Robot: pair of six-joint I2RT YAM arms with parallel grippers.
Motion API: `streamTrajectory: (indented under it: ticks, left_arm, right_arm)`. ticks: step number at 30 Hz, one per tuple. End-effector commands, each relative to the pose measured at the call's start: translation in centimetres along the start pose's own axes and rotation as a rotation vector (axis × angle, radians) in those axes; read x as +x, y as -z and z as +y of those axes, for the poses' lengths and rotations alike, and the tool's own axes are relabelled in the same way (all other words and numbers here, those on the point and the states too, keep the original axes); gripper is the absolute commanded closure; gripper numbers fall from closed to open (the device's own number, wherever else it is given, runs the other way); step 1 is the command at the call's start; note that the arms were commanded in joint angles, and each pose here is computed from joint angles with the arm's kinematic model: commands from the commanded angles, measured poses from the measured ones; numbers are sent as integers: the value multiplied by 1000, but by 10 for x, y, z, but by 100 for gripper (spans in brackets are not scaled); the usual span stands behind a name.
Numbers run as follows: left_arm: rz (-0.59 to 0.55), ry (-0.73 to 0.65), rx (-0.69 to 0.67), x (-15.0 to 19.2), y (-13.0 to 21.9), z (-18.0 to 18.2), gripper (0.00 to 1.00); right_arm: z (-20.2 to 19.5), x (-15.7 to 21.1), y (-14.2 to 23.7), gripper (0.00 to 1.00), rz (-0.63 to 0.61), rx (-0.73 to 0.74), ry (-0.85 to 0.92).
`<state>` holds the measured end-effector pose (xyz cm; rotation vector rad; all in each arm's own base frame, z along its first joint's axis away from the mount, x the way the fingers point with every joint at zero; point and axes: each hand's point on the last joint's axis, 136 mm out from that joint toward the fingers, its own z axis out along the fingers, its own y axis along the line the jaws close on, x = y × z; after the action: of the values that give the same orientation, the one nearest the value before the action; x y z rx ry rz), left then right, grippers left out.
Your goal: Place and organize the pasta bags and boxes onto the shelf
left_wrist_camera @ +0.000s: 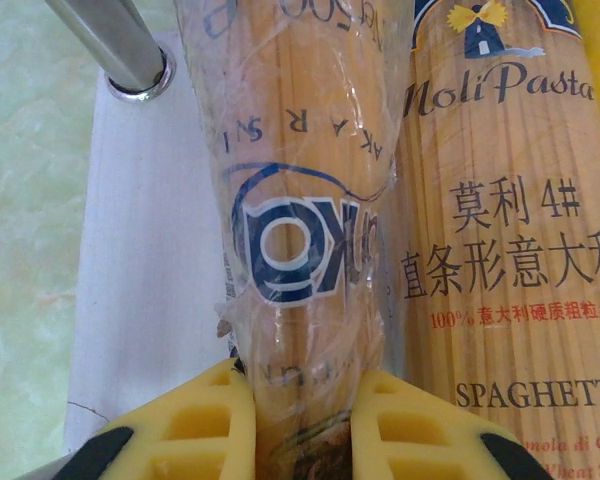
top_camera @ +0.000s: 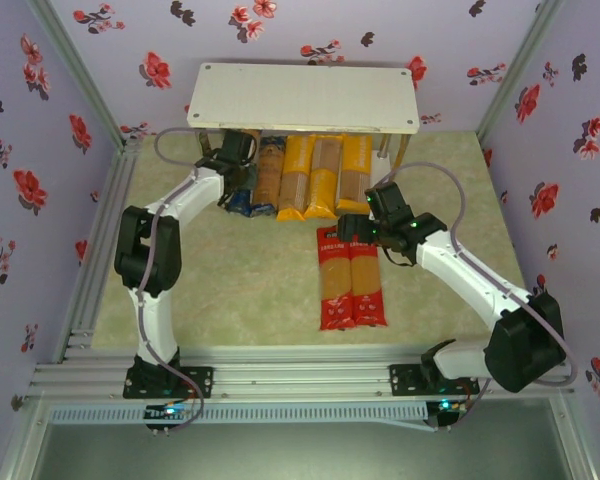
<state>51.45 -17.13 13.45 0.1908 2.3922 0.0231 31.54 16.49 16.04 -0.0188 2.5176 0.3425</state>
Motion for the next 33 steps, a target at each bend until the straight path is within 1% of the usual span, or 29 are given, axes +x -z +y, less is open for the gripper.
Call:
streamTrajectory:
  ticks: [1,4,7,12,16,19,22,23,26,30,32,33]
  left_arm:
    - [-155,34,-11,-44,0,3,78]
    - [-146,31,-14,-40,-3,3,70]
    - [-140,28,-15,-36,-6,3,67]
    - [-137,17,-20,-30,-12,3,58]
    - [-158,15,-15,-30,-9,3,50]
    - [-184,17,0,-33,-3,3,47]
    - [-235,15,33,-40,11,-1,45]
    - [-260,12,45,-42,18,-3,43]
    - [-331,-13,92,-45,43,-17,43]
    - [-407,-26,152,-41,88,-36,48]
    - [-433,12,166,-34,113,-37,53]
    - [-433,40,159,-28,121,-33,54]
  right_arm:
    - [3,-12,3,1,-29,-7,10]
    - [2,-12,2,1,-26,-7,10]
    - [2,-11,3,1,-25,-7,10]
    - [2,-12,6,1,-30,-6,11]
    - [2,-12,8,1,-33,-5,10]
    - [1,-12,9,1,-34,-4,10]
    - [1,-12,10,1,-34,-7,9]
    - [2,-13,10,1,-36,-7,9]
    - [0,-13,11,1,-41,-2,7]
    - [-2,-14,15,1,-55,8,5]
    - [-4,-15,16,1,-62,13,2]
    - [-5,-16,16,1,-68,13,-2]
